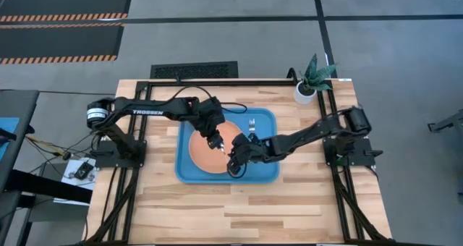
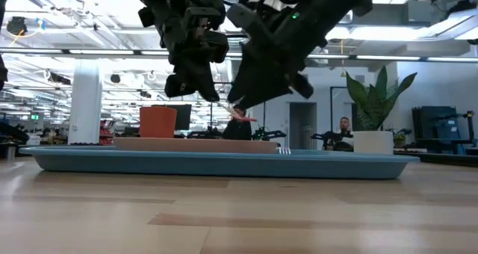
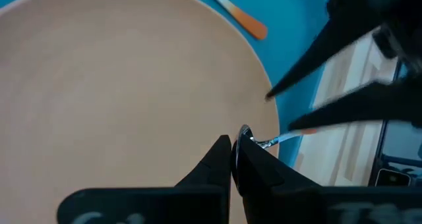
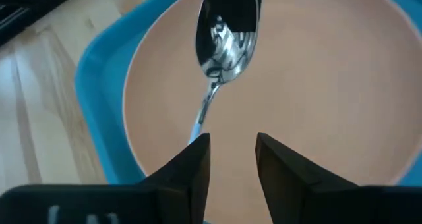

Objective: Pick and place plate/cup/fork/spoon on tray
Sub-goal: Put the orange spoon on the blue tray to the right of the orange fork

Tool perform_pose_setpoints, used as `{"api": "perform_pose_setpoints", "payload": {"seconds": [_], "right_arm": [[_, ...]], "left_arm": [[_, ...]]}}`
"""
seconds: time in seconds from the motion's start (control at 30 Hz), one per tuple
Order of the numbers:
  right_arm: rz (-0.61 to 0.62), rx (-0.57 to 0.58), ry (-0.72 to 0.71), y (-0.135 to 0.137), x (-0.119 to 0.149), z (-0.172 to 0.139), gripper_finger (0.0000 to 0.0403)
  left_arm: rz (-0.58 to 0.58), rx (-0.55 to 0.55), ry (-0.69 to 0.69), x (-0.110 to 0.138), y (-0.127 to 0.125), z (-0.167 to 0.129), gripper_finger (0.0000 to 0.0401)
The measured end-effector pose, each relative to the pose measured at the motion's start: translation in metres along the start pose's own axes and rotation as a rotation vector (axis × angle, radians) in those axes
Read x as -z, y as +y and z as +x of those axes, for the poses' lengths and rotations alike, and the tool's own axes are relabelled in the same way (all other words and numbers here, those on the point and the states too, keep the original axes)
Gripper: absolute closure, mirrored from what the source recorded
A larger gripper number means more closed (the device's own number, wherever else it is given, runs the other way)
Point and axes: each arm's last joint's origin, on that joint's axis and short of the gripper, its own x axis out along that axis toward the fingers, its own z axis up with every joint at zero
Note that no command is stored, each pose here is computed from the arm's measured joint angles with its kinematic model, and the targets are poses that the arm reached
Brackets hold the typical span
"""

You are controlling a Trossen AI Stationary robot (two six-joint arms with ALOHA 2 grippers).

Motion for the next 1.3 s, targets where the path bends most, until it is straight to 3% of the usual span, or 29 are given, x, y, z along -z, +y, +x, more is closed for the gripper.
{"api": "perform_pose_setpoints", "payload": {"seconds": [0.17, 0.8, 1.3], "right_arm": [[0.006, -0.003, 0.005, 0.0035, -0.0011, 0.0118, 0.0261], [0.013, -0.025, -0.019, 0.0065, -0.0035, 0.0112, 0.0275], [0.014, -0.011, -0.013, 0.0049, -0.0033, 0.0112, 0.0379]], "left_arm": [[-0.010, -0.009, 0.001, 0.0004, 0.0005, 0.0001, 0.0401], [-0.023, 0.001, -0.021, -0.0019, -0.0002, -0.0003, 0.0401], [-0.033, 0.025, -0.020, -0.0023, -0.0011, -0.0002, 0.0401]]}}
